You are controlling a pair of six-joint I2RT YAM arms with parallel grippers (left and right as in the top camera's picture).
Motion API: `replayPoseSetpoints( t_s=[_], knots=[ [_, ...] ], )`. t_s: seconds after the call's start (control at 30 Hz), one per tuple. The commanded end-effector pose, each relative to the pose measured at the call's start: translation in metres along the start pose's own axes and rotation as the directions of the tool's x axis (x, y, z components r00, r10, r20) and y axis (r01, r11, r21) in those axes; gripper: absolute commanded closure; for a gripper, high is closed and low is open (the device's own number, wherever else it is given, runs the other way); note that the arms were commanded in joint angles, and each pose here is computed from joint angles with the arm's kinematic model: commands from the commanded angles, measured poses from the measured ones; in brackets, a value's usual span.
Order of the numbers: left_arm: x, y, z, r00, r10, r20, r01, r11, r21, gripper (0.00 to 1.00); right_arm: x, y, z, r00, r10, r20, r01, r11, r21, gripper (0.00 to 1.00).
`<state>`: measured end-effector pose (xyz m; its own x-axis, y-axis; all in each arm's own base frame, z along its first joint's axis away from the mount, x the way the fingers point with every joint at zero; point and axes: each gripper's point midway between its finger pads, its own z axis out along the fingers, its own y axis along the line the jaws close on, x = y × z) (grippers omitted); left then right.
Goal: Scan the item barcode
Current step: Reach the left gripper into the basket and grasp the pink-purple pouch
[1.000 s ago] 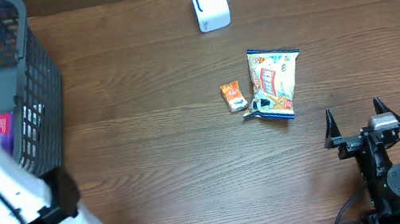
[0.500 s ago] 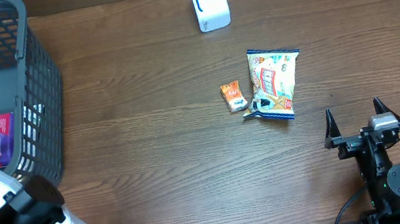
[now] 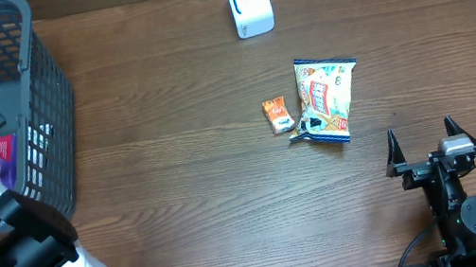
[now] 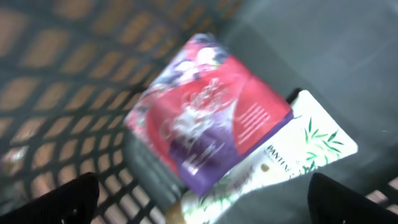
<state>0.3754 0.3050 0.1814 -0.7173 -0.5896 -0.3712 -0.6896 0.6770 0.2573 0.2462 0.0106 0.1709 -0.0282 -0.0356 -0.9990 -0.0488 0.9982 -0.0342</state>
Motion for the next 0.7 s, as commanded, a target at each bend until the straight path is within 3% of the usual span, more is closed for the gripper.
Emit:
replayPoseSetpoints(
  t_s=[0.0, 0.2, 0.67],
  knots=[
    [0.015, -0.014, 0.027, 0.984, 0.171, -0.04, -0.172, 0.985, -0.009, 0.0, 0.001, -0.001, 0.0, 1.0, -0.001, 0.005, 0.001, 1.0, 0.007, 0.0],
    [0.029, -0.024, 0.061, 0.952, 0.302, -0.049, -0.303, 0.953, -0.002, 0.01, 0.001, -0.001, 0.0, 1.0, -0.001, 0.005, 0.001, 1.0, 0.007, 0.0],
    [0.048, -0.033, 0.115, 0.944, 0.329, -0.012, -0.329, 0.944, -0.013, 0.05, 0.001, -0.001, 0.0, 1.0, -0.001, 0.005, 0.001, 1.0, 0.007, 0.0]
  ],
)
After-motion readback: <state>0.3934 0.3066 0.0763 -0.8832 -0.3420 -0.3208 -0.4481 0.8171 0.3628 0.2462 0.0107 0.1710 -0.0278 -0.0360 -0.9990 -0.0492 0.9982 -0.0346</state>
